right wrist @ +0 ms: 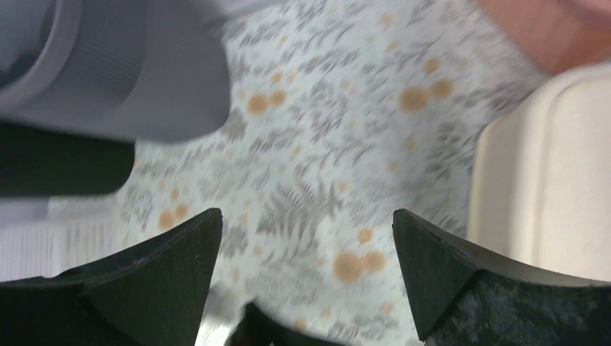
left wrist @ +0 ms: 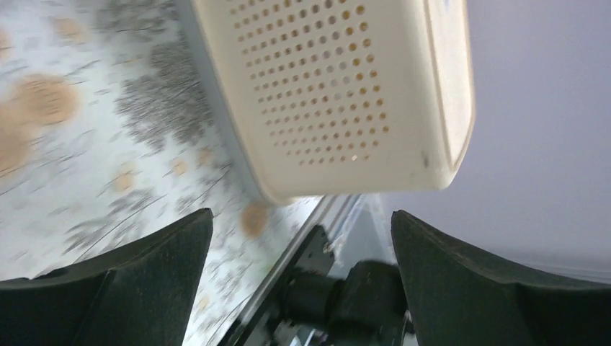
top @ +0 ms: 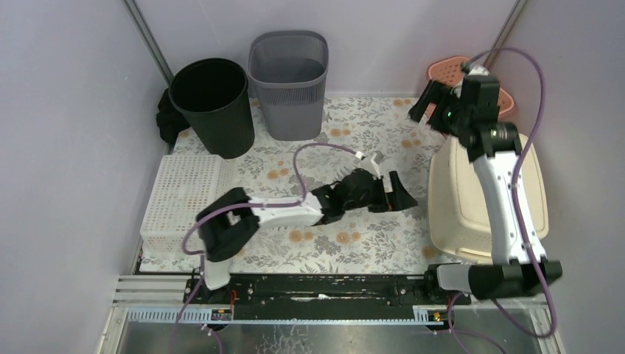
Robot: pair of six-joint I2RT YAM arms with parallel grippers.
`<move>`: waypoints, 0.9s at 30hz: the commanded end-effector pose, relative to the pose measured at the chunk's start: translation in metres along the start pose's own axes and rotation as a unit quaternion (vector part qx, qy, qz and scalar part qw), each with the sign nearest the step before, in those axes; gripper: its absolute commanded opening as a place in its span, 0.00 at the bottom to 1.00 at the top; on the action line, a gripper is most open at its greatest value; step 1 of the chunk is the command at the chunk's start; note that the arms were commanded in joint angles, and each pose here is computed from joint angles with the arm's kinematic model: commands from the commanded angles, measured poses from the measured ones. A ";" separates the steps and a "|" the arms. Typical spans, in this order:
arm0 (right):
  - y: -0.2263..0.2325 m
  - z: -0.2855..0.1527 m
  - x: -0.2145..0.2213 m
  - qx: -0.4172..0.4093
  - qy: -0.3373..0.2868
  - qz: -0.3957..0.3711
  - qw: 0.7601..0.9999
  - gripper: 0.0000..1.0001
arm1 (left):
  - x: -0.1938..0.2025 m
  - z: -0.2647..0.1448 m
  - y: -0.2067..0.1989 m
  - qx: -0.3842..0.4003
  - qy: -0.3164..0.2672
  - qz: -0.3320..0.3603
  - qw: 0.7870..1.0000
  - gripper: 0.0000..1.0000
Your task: Turn the large container upside down
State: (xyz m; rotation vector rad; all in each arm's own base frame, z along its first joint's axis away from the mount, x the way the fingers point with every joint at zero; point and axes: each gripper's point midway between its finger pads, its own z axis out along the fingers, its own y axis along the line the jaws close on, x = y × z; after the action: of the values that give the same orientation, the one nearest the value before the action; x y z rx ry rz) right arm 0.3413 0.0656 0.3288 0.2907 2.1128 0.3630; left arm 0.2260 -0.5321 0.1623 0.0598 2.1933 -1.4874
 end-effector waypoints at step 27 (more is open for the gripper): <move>-0.188 0.254 -0.079 0.136 0.010 0.037 0.990 0.84 | -0.016 -0.192 0.046 -0.173 -0.022 0.159 0.972 1.00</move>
State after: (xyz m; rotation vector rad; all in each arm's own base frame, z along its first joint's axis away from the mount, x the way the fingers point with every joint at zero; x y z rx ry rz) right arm 0.5737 -0.1055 0.1992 0.5799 2.1818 0.0810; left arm 0.1791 -0.3503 0.1860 0.2392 2.2615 -0.9750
